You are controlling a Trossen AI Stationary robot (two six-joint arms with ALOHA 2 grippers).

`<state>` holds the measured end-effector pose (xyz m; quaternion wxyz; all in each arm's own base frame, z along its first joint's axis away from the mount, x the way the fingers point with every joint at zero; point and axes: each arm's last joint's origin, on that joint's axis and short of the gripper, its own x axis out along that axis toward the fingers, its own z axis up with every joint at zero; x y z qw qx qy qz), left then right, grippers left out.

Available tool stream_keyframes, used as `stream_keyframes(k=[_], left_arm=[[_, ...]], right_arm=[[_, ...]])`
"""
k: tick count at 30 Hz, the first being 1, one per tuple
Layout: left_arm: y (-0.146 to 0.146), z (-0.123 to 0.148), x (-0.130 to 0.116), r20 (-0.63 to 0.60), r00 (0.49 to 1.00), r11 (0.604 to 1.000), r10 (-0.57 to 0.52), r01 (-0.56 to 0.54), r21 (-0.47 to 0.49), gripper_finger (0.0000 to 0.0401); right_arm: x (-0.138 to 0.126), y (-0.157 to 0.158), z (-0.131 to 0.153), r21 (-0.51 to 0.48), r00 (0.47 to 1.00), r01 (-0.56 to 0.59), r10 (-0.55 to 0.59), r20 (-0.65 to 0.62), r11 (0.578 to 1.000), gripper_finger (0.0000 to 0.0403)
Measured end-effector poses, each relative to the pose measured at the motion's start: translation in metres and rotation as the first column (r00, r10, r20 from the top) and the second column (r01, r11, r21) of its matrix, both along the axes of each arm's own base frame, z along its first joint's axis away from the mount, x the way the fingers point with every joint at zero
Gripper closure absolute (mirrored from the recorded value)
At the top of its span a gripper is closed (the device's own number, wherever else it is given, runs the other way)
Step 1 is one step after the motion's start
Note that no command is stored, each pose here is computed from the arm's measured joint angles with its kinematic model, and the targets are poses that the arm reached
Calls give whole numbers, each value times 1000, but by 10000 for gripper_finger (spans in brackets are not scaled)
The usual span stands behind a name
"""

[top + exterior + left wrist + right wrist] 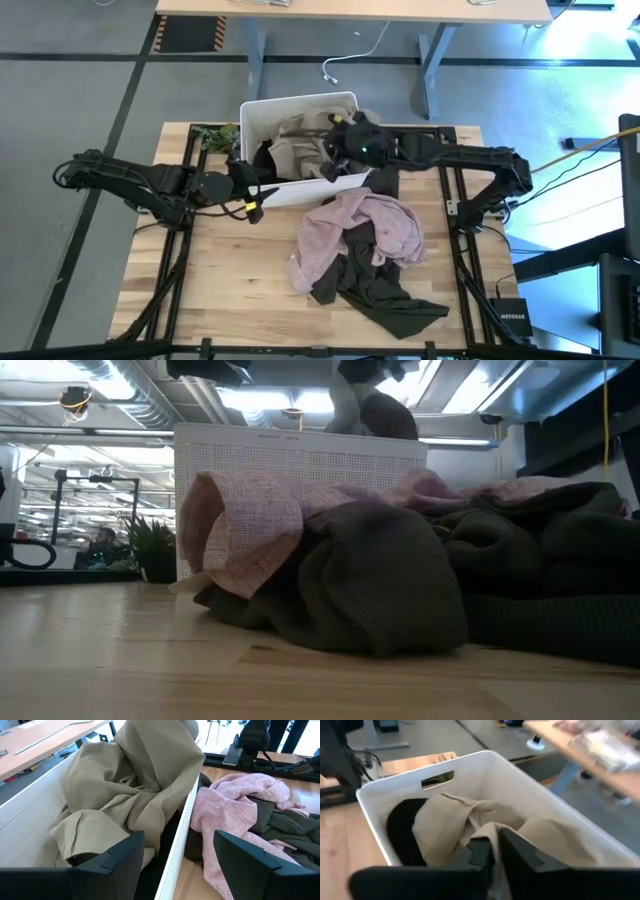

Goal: Sort clothes
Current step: Put the brown pants into the white laundry bin, then put the pink shirt into the white laundry bin

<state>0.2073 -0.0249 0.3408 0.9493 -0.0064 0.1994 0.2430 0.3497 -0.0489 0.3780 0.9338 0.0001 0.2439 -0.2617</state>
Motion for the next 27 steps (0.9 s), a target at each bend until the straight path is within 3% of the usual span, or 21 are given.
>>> stream_keyframes(k=[3,8,12,20,27], left_arm=[[0,0,0,3,1000,1000,3,-3,-7,168],[0,0,0,7,1000,1000,7,-7,-16,168],[0,-1,0,4,1000,1000,9,-9,-19,168],[0,-1,0,3,1000,1000,9,-9,-21,168],[-1,0,0,8,1000,1000,5,-5,-22,168]], right_arm=[[-2,-8,-4,59,1000,6,-5,-17,998,302],[-5,-8,-1,65,999,-22,24,-26,998,226],[-13,6,26,61,995,-97,97,-6,993,186],[-36,50,71,42,966,-249,251,-62,968,171],[-56,98,60,148,919,-294,322,-228,944,171]])
